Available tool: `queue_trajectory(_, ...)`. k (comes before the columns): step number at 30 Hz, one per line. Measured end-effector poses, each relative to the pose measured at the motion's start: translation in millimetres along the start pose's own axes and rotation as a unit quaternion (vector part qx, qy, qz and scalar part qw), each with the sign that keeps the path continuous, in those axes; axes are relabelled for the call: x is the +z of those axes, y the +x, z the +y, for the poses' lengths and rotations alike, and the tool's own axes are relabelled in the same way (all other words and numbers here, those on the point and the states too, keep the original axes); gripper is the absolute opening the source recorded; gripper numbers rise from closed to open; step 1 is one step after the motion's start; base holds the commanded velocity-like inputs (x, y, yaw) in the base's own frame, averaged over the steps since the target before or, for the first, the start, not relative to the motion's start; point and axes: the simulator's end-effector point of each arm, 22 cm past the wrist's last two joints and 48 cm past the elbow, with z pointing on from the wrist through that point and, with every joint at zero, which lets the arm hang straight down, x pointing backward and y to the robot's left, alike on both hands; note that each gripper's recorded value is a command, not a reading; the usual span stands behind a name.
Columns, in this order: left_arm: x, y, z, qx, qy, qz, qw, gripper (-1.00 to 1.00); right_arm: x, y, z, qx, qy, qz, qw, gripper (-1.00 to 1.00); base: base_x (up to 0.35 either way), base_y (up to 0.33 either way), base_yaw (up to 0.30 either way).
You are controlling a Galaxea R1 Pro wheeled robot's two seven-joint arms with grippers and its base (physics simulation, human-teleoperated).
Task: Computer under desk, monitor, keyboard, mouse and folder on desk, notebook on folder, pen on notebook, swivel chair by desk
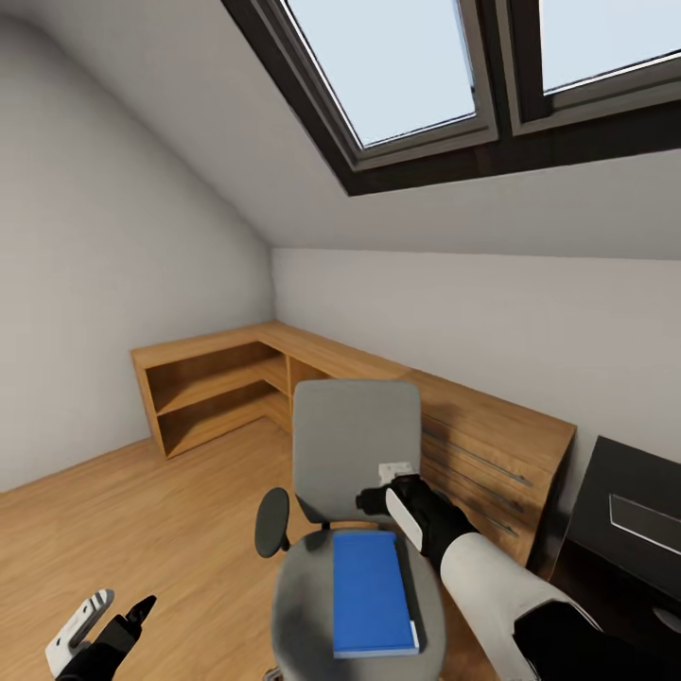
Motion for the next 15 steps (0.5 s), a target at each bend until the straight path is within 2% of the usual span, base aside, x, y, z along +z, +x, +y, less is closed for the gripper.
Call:
queue_trajectory(1, 0.9, 0, 4, -0.001, -0.003, -0.001, 1.0000, 1.00, 1.1, -1, 1, 0.001, -0.001, -0.004, 1.0000, 1.00, 0.000, 0.000, -0.095)
queue_trajectory(2, 0.1, -7, 18, -0.013, -0.017, -0.011, 0.9997, 1.00, 2.0, -4, 2, 0.002, -0.003, -0.009, 1.0000, 1.00, 0.000, 0.000, -0.081)
queue_trajectory(7, 3.5, -7, 30, -0.020, -0.023, -0.015, 0.9994, 1.00, 7.7, 3, -1, 0.001, 0.001, -0.004, 1.0000, 1.00, 0.000, 0.000, -0.034)
queue_trajectory(10, 5.9, -4, 31, -0.038, -0.017, -0.012, 0.9991, 1.00, 10.1, 17, -13, -0.003, 0.019, 0.043, 0.9989, 1.00, 0.000, 0.000, -0.005)
queue_trajectory(15, 10.6, 1, 36, -0.045, -0.014, -0.011, 0.9988, 1.00, 15.6, 29, -17, -0.003, 0.025, 0.060, 0.9979, 1.00, 0.000, 0.000, -0.002)
